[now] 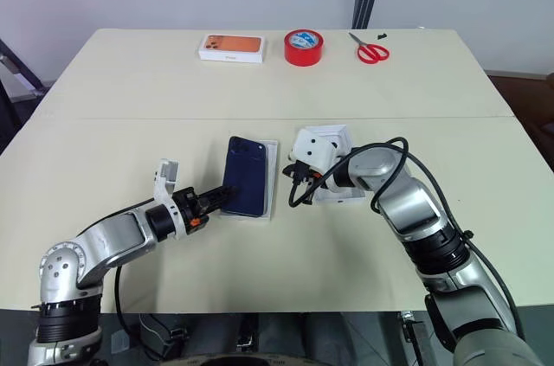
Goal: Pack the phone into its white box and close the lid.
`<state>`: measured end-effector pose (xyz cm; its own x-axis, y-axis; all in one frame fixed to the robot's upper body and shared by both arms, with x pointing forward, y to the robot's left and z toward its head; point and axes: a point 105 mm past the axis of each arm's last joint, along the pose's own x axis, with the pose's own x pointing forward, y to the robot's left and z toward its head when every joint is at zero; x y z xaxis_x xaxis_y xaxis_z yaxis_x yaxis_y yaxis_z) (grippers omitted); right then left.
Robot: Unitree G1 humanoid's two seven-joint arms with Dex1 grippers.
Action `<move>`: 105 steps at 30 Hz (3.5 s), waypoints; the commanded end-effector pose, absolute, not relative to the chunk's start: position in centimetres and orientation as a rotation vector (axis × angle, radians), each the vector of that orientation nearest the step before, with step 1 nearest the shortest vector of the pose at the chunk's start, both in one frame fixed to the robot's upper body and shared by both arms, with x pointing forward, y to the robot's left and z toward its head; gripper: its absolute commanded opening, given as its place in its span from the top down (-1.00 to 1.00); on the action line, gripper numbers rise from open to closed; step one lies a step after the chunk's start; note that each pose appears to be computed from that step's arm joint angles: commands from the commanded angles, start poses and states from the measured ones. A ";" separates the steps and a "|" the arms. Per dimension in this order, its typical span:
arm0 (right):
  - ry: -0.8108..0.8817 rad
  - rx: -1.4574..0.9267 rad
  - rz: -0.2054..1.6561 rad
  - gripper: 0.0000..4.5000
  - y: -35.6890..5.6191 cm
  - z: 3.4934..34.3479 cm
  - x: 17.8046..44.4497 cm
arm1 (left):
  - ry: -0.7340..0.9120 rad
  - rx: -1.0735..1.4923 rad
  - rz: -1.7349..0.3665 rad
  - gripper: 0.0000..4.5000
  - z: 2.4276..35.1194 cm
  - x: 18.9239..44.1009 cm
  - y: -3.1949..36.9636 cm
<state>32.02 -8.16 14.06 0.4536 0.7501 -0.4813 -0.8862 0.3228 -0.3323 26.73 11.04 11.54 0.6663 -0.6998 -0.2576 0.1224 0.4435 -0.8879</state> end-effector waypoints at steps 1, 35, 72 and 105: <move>0.190 -0.612 1.074 1.00 -8.1 15.6 32.0 | 0.646 -1.011 -0.612 0.79 12.9 26.8 10.3; 0.171 -0.593 1.091 1.00 -7.0 15.8 31.8 | 0.592 -0.502 -0.761 -0.99 16.6 26.7 11.8; 0.446 -0.758 0.893 1.00 -10.4 12.1 30.9 | 0.559 0.259 -1.123 0.70 9.1 29.4 2.1; 0.647 -0.432 0.672 -0.40 -19.8 15.9 27.8 | 0.399 0.176 -1.211 0.74 12.6 29.5 3.8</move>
